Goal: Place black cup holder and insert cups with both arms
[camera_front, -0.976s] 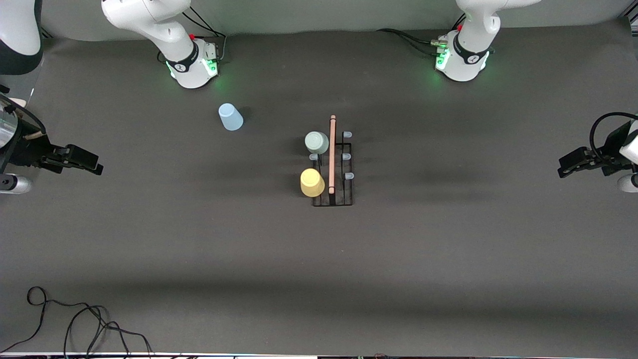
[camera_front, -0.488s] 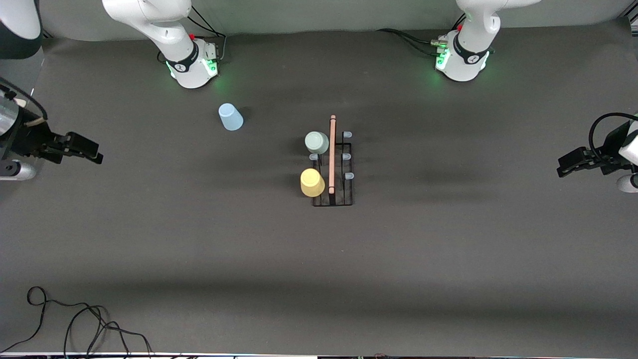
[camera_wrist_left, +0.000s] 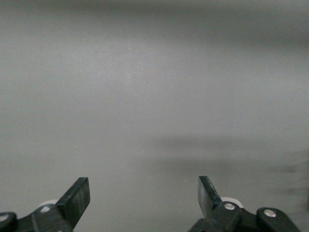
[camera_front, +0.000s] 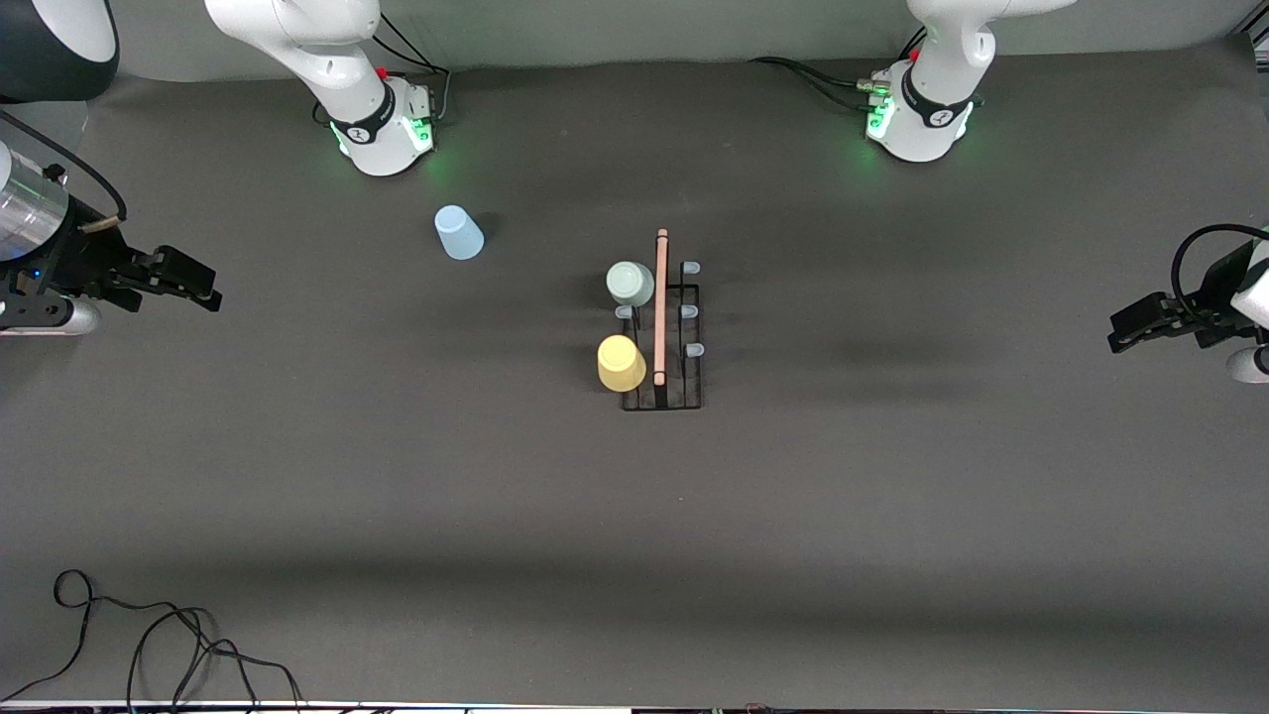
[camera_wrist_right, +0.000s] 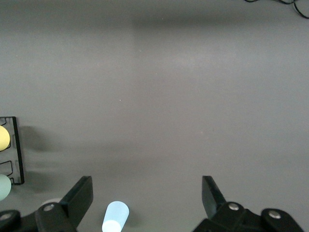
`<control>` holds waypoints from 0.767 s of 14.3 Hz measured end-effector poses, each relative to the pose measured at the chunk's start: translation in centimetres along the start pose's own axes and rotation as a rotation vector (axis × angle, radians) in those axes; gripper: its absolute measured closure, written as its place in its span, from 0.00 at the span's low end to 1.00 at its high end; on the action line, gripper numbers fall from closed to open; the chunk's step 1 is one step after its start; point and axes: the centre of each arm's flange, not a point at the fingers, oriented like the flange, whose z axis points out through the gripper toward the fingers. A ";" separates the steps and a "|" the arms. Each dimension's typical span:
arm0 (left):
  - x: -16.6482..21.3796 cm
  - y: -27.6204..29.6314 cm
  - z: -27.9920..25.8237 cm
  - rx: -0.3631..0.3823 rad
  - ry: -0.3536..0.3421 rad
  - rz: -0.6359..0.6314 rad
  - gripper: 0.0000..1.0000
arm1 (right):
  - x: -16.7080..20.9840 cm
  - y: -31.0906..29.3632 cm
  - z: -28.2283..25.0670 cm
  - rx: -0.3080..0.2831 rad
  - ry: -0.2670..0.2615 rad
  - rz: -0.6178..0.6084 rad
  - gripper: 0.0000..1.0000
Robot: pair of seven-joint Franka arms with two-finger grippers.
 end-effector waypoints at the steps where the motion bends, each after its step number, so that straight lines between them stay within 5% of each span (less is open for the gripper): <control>1: 0.0 0.0 0.0 0.000 0.000 0.000 0.00 | 0.1 0.9 -0.2 0.001 0.003 0.015 0.00; 11: 0.3 0.1 -0.9 0.001 0.029 0.004 0.00 | 0.1 0.8 -0.4 0.001 0.005 0.014 0.00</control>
